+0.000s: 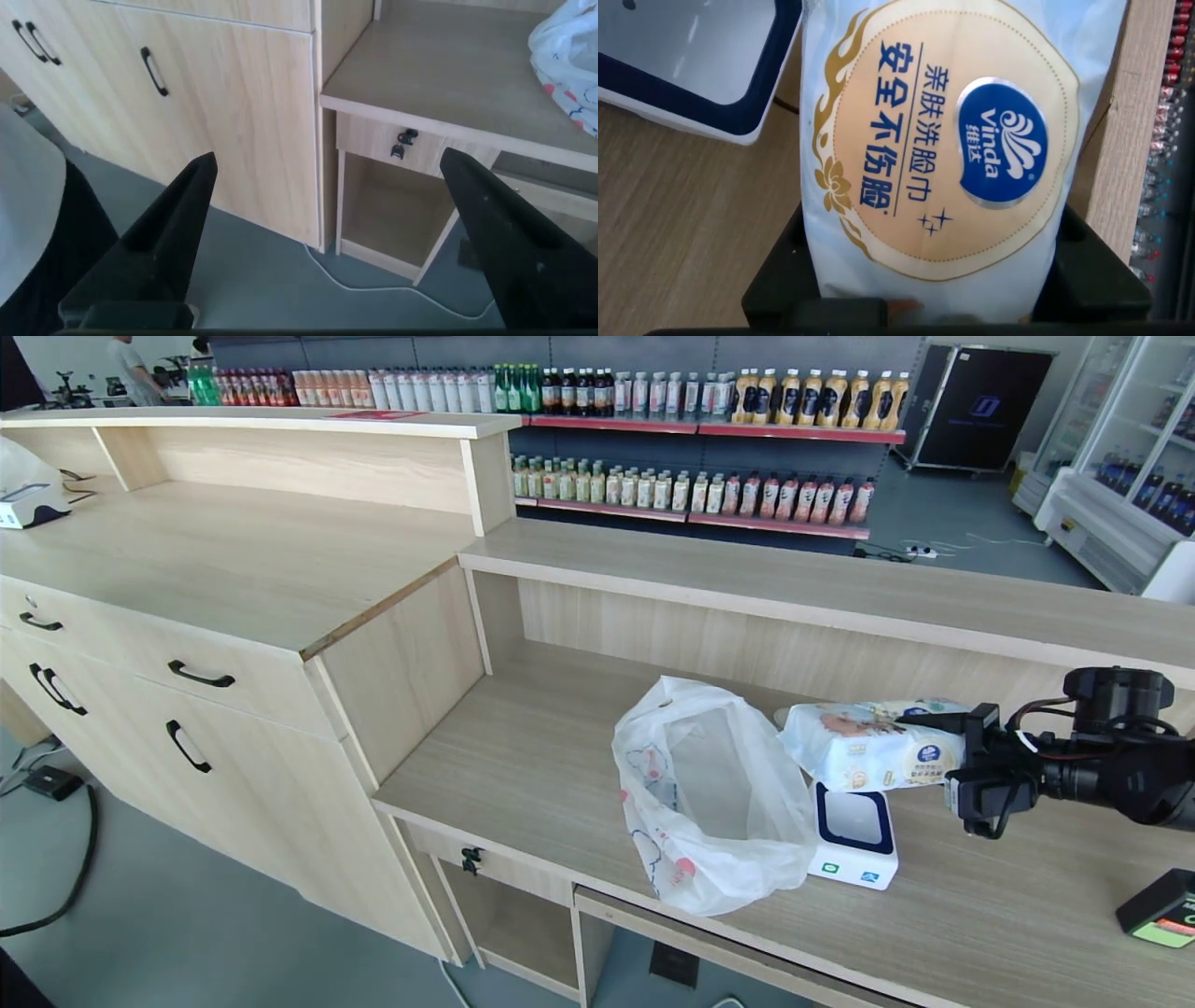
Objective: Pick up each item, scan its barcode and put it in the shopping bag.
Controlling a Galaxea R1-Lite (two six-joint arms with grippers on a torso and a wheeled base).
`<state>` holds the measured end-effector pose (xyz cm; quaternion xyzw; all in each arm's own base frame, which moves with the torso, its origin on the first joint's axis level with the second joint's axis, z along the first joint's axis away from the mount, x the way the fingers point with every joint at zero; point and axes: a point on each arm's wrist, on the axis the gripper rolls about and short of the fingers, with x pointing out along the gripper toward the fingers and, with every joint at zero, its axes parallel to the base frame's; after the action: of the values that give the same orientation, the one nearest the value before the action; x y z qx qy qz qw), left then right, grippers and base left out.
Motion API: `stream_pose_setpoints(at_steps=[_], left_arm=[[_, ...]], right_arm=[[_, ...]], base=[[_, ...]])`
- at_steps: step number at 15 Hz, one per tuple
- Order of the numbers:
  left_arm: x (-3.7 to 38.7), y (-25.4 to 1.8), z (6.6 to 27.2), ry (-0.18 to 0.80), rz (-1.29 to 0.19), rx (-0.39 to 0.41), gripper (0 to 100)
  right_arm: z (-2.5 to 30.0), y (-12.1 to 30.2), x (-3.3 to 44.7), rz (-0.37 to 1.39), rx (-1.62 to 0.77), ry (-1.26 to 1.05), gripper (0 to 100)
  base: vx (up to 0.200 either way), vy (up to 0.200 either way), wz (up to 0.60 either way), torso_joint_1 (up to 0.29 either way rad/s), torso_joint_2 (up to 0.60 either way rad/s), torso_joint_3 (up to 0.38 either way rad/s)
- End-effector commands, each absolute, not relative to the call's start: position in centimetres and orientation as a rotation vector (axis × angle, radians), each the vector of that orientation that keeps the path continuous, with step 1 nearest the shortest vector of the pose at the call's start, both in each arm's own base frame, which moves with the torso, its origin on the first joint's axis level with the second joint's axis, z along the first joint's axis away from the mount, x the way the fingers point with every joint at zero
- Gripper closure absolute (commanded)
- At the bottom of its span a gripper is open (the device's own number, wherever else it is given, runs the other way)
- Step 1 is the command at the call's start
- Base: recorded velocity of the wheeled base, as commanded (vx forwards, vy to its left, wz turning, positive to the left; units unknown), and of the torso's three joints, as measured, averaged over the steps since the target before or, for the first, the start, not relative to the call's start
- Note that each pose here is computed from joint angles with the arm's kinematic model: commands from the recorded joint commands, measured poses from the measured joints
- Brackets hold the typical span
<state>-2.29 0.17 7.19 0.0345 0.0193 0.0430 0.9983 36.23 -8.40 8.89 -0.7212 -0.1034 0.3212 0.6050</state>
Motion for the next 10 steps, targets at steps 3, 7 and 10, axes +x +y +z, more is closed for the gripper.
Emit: stream_pose_setpoints(at_steps=[3,7,10], left_arm=[[-2.29,0.18,7.19,0.038,0.086,0.069,0],[-2.30,0.17,7.19,0.038,0.088,0.069,0],[-2.29,0.18,7.19,0.038,0.086,0.069,0]], right_arm=[[9.30,-8.54,36.14,0.732,-1.676,-0.244,100],[9.44,-8.55,36.19,0.727,-1.680,-0.248,100],[9.54,-8.61,36.36,0.723,-1.684,-0.251,100]], base=[[0.000,0.000,0.00,0.000,0.00,0.000],[0.000,0.000,0.00,0.000,0.00,0.000],[0.000,0.000,0.00,0.000,0.00,0.000]])
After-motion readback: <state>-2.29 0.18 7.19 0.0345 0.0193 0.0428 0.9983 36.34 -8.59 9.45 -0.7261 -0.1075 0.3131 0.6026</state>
